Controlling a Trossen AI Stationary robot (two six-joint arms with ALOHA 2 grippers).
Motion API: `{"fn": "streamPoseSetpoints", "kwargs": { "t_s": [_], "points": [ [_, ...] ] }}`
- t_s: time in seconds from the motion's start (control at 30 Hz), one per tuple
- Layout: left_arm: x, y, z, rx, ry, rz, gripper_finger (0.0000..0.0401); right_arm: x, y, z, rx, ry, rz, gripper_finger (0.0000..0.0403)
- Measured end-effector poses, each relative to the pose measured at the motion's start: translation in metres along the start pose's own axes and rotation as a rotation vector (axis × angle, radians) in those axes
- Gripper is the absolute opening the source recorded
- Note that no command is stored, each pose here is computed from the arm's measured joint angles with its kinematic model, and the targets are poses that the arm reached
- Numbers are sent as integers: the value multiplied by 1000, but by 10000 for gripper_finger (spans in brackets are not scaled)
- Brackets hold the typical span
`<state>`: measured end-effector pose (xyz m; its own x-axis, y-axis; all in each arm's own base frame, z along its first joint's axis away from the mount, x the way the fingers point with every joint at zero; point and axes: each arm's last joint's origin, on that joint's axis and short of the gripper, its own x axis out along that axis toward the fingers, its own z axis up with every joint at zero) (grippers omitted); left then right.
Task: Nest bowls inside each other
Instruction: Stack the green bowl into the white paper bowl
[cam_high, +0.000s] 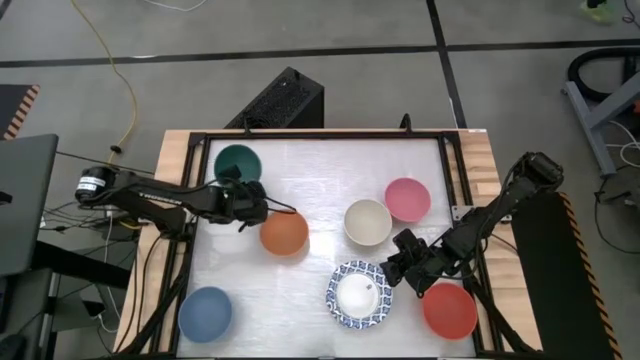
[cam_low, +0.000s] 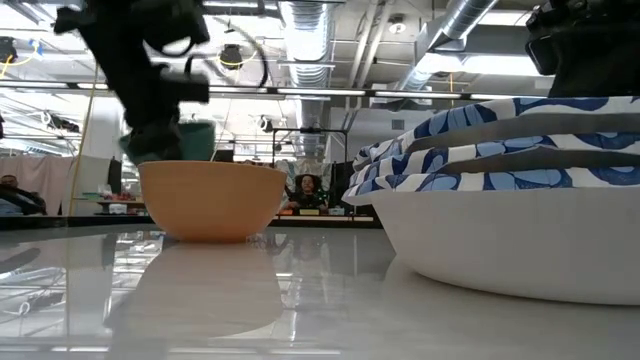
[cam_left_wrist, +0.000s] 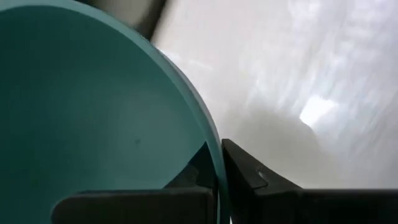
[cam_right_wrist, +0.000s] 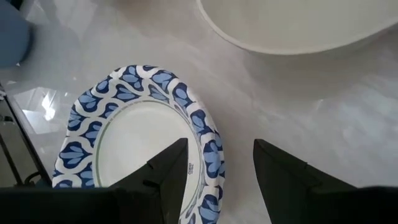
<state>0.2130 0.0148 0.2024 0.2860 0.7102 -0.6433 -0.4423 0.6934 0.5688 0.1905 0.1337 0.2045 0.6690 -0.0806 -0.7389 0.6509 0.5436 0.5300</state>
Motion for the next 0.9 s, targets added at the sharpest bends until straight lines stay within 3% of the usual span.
{"fn": "streamPoseSetpoints", "kwargs": {
  "t_s": [0.3, 0.53, 0.7, 0.9],
  "points": [
    [-47, -8, 38, 193, -243, 11, 0, 0, 0, 0, 3, 2, 0, 202],
    [-75, -24, 48, 432, -427, 35, 0, 0, 0, 0, -10, 1, 0, 202],
    [-87, -30, 48, 600, -482, 110, 0, -4, 7, 2, -43, -1, 23, 202],
    [-90, -31, 49, 673, -484, 174, 0, -23, 38, 15, -127, -68, 117, 202]
  ]
}}
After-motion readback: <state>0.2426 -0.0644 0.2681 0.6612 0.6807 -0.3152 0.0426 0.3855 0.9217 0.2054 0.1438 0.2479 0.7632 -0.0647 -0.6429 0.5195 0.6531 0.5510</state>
